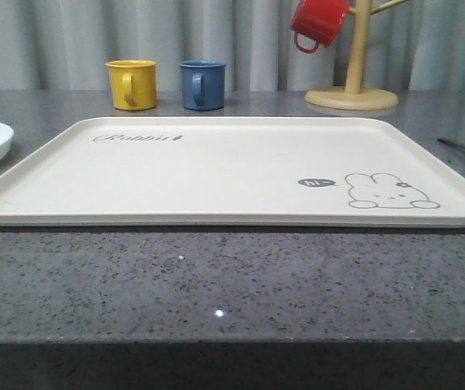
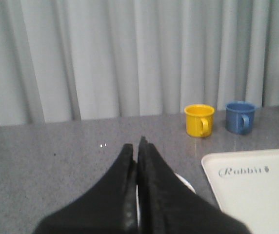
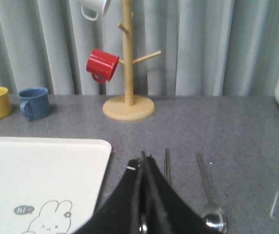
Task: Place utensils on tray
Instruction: 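Lower the left gripper toward the rim of the white plate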
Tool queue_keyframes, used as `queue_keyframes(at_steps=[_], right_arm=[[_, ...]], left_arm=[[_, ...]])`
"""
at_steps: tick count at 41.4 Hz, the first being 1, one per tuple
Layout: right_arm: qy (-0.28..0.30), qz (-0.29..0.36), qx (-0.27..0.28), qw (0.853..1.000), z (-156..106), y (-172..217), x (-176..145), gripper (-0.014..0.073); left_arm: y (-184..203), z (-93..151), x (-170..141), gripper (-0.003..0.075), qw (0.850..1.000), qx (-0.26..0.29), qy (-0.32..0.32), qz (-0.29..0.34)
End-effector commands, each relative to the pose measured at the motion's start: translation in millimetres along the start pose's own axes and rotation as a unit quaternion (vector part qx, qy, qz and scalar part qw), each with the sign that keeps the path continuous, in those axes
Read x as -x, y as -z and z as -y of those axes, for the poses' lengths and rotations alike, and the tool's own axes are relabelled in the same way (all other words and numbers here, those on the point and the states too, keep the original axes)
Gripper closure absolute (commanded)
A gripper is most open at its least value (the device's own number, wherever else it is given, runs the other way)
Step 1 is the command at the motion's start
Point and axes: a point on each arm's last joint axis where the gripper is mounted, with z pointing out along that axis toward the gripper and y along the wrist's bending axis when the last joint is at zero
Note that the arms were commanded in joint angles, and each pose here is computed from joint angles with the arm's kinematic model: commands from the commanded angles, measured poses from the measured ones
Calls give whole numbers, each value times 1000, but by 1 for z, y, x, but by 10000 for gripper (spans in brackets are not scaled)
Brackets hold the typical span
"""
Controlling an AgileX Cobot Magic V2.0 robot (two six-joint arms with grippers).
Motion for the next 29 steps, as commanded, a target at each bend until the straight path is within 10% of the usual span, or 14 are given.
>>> queue_keyframes(at_steps=[1, 24, 29], right_arm=[[9, -18, -6, 1000, 0, -13, 20, 664], [5, -162, -15, 987, 3, -73, 2, 661], [5, -174, -15, 985, 3, -77, 0, 550]], left_arm=[[-9, -1, 17, 738, 1000, -5, 6, -22], [-45, 0, 9, 738, 995, -13, 7, -102], [-48, 0, 8, 674, 994, -13, 7, -108]])
